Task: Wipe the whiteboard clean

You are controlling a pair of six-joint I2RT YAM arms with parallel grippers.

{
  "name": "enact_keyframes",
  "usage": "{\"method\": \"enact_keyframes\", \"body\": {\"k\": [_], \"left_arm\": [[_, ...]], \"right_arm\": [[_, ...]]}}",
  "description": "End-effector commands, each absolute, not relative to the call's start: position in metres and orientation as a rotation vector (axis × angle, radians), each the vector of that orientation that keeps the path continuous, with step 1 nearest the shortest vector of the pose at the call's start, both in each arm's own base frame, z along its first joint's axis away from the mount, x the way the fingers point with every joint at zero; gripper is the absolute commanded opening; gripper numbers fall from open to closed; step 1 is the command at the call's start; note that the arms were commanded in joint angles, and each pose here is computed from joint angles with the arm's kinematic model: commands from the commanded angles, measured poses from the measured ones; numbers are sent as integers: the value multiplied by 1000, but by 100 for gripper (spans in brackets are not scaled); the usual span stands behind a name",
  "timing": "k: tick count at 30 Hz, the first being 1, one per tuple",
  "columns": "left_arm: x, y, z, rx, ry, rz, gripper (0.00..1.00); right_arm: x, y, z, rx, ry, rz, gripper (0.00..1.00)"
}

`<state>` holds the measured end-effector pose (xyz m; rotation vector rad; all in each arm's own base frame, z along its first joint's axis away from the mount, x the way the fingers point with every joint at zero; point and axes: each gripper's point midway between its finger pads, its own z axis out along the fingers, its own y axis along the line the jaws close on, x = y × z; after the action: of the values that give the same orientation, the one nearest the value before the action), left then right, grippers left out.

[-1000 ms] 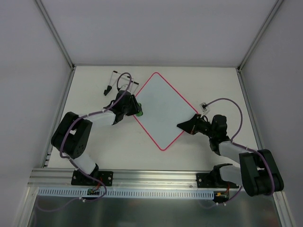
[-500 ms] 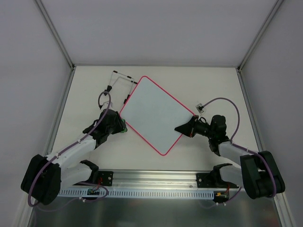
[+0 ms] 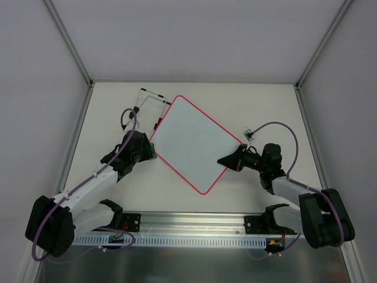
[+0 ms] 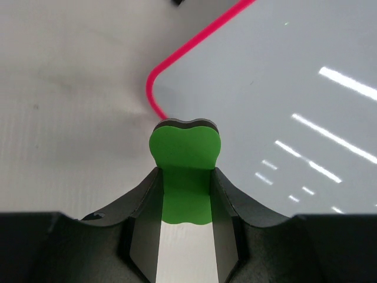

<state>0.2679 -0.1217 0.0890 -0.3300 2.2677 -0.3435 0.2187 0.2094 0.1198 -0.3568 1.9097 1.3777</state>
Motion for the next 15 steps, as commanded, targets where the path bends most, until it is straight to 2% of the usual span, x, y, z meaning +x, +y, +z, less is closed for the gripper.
{"method": "enact_keyframes", "body": {"k": [1, 15], "left_arm": [[311, -141, 141, -245, 2131, -378, 0], [411, -203, 172, -91, 2099, -440, 0]], "right_arm": [[226, 212, 139, -547, 1740, 1284, 0], [222, 214, 139, -587, 1745, 1260, 0]]}}
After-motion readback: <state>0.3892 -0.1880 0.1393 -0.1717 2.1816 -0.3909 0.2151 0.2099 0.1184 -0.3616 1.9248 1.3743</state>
